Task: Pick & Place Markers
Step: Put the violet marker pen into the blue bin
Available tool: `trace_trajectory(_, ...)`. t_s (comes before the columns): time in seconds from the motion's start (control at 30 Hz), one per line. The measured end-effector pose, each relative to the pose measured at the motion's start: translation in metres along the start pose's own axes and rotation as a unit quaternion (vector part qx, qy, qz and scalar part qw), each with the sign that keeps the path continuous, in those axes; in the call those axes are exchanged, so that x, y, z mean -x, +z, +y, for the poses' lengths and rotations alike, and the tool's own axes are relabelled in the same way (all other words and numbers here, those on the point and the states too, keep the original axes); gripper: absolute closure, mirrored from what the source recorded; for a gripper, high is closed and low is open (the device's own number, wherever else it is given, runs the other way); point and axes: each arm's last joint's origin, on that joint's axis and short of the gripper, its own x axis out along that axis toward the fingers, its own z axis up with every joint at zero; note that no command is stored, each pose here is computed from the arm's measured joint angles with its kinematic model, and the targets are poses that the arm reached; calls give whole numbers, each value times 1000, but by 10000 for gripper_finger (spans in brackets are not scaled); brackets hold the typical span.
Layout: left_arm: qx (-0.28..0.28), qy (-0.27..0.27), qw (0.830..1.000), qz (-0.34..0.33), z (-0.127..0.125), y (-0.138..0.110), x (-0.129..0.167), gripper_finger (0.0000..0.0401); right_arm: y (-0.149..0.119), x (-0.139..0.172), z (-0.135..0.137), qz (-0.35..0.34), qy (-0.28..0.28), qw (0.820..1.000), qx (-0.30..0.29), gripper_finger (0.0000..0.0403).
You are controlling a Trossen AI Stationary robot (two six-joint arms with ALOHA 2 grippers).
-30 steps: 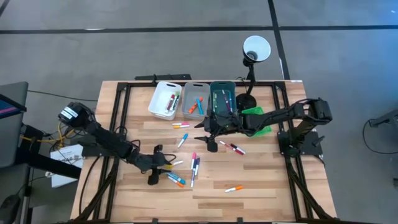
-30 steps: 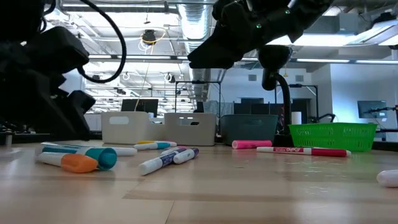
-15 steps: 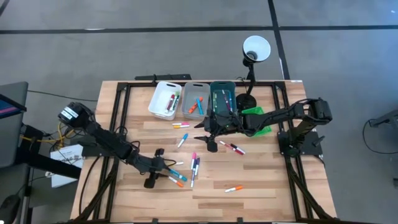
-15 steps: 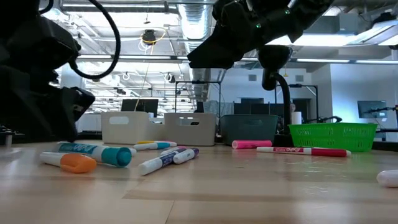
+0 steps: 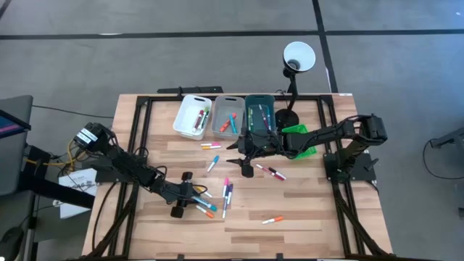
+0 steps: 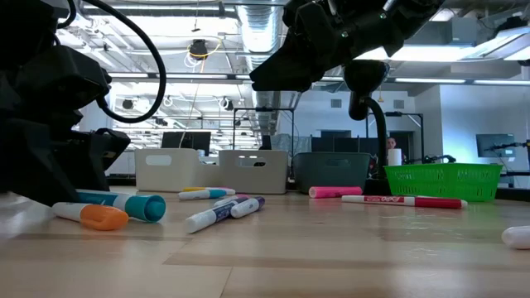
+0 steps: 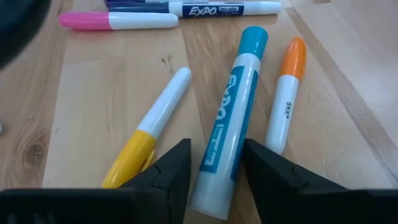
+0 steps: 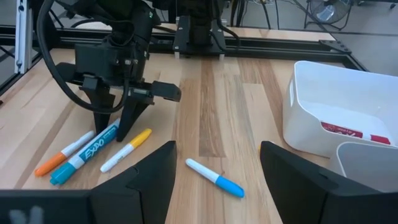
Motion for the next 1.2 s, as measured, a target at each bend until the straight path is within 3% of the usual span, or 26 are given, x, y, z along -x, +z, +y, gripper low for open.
trace_trajectory(0.23, 5, -7, 1000, -17, 1, 7, 9, 328, 0, 0, 0, 2, 0, 1000, 0, 182)
trace_trajectory(0.43, 28, -22, 994, -107, 3, 34, 33, 332, 0, 0, 0, 2, 0, 1000, 0, 182)
trace_trajectory(0.5, 41, -3, 989, -145, 6, 43, 44, 327, 0, 0, 0, 2, 0, 1000, 0, 182)
trace_trajectory(0.63, 66, 101, 974, -190, 25, 55, 65, 310, 0, 0, 0, 2, 0, 1000, 0, 182)
trace_trajectory(0.77, 114, 217, 948, -205, 57, 59, 79, 317, 0, 0, 0, 1, 0, 1000, 0, 182)
trace_trajectory(1.0, 200, 362, 885, -213, 121, 56, 93, 320, 0, 0, -1, 1, -1, 1000, -1, 182)
trace_trajectory(1.2, 298, 409, 844, -180, 165, 36, 89, 316, 0, 0, -1, 1, -1, 1000, -1, 182)
